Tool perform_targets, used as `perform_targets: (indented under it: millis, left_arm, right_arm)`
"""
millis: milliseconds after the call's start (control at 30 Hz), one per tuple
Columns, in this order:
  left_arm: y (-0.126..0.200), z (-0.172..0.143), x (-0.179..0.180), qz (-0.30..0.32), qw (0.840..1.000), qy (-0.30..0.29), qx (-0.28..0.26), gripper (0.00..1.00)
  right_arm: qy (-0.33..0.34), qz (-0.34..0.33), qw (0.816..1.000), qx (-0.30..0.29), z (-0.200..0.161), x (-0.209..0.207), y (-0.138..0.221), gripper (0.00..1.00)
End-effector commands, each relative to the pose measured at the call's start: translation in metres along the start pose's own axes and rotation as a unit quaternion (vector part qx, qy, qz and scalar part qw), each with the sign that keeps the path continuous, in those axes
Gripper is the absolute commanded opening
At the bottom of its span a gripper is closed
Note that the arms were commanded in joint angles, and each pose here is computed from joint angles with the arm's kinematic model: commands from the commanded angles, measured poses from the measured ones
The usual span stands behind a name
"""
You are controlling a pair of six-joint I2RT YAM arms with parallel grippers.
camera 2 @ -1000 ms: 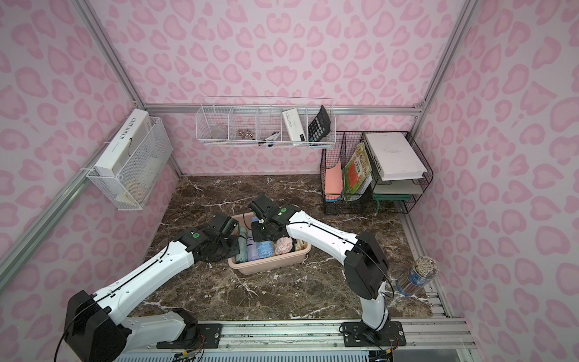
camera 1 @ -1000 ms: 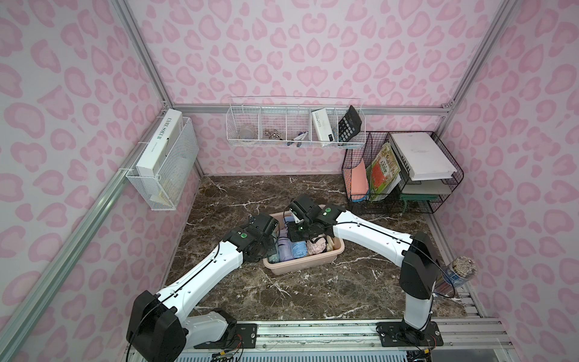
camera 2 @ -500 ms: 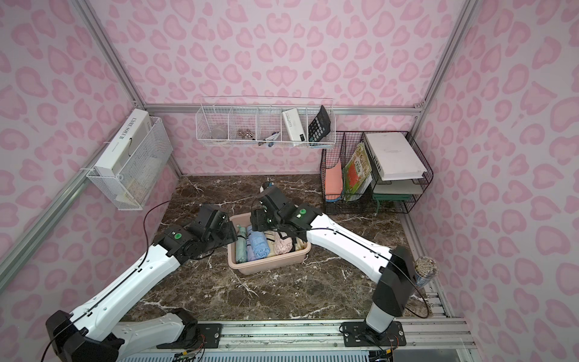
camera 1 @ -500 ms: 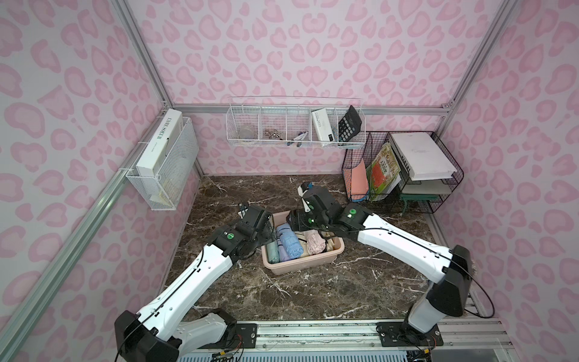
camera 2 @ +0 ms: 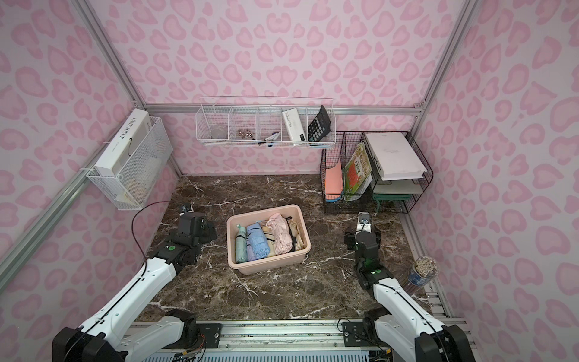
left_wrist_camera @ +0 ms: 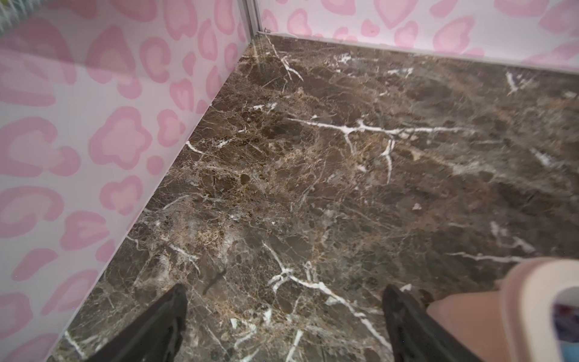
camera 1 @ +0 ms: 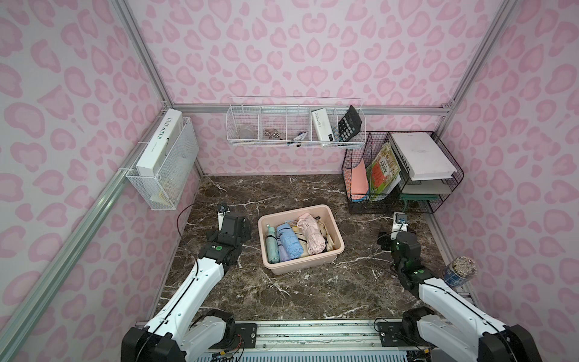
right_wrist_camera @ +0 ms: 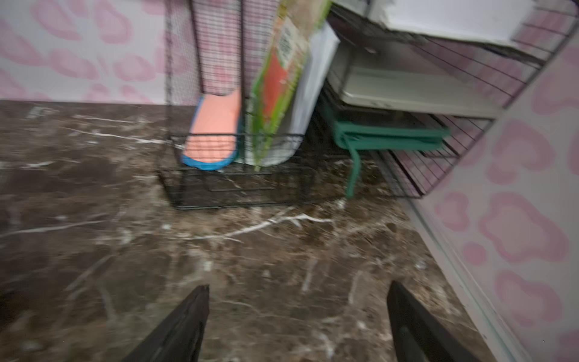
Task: Put the umbrella into the storage box
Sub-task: Reset both arms
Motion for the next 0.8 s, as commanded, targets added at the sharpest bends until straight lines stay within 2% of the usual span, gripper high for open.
perform_targets:
  millis: [0,133,200,233,333,400,467,633,700,767]
  left_arm:
    - [-0.011,0.006,-0.003,-0.038,0.996,-0.037,-0.066,0.98]
    - [-0.027,-0.009,0.001,-0.068,0.993,-0.028,-0.097,0.98]
    - [-0.032,-0.016,-0.001,-0.086,0.989,-0.032,-0.116,0.98]
    - [-0.036,-0.020,-0.002,-0.093,0.988,-0.034,-0.119,0.98]
    - [-0.046,-0.027,-0.009,-0.114,0.987,-0.041,-0.107,0.98]
    - [-0.053,-0.029,-0.012,-0.122,0.985,-0.039,-0.119,0.98]
    - [-0.062,-0.029,-0.020,-0.134,0.982,-0.042,-0.124,0.98]
    - [-0.080,-0.026,-0.042,-0.181,0.970,-0.112,-0.116,0.98]
    - [-0.093,-0.032,-0.049,-0.192,0.967,-0.127,-0.112,0.98]
    - [-0.110,-0.034,-0.036,-0.184,0.975,-0.078,-0.102,0.98]
  right_arm:
    - [-0.008,0.015,0.996,-0.082,0.012,-0.020,-0.012,0.83]
    - [-0.011,0.024,0.996,-0.089,-0.007,-0.029,-0.030,0.83]
    - [-0.005,0.044,0.996,-0.084,-0.003,-0.024,-0.044,0.82]
    - [0.010,0.063,0.995,-0.074,0.000,-0.020,-0.052,0.82]
    - [-0.006,0.104,0.990,-0.090,0.004,-0.015,-0.065,0.78]
    - [-0.011,0.120,0.989,-0.088,0.006,-0.013,-0.067,0.78]
    - [0.001,0.141,0.983,-0.116,0.001,-0.007,-0.063,0.78]
    - [0.012,0.143,0.977,-0.160,-0.011,-0.004,-0.045,0.85]
    - [0.008,0.133,0.981,-0.139,-0.011,-0.005,-0.051,0.86]
    - [0.006,0.126,0.984,-0.129,-0.011,-0.006,-0.054,0.98]
Point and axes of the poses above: each gripper's point midway between its finger pads, its own y axis back along the fingers, its own x axis along the line the jaws close on, z = x × y, the point moved 8 cm from there along y, back along the fingers, and after that the axes turned 4 degrees about y, right-handed, at the moved point
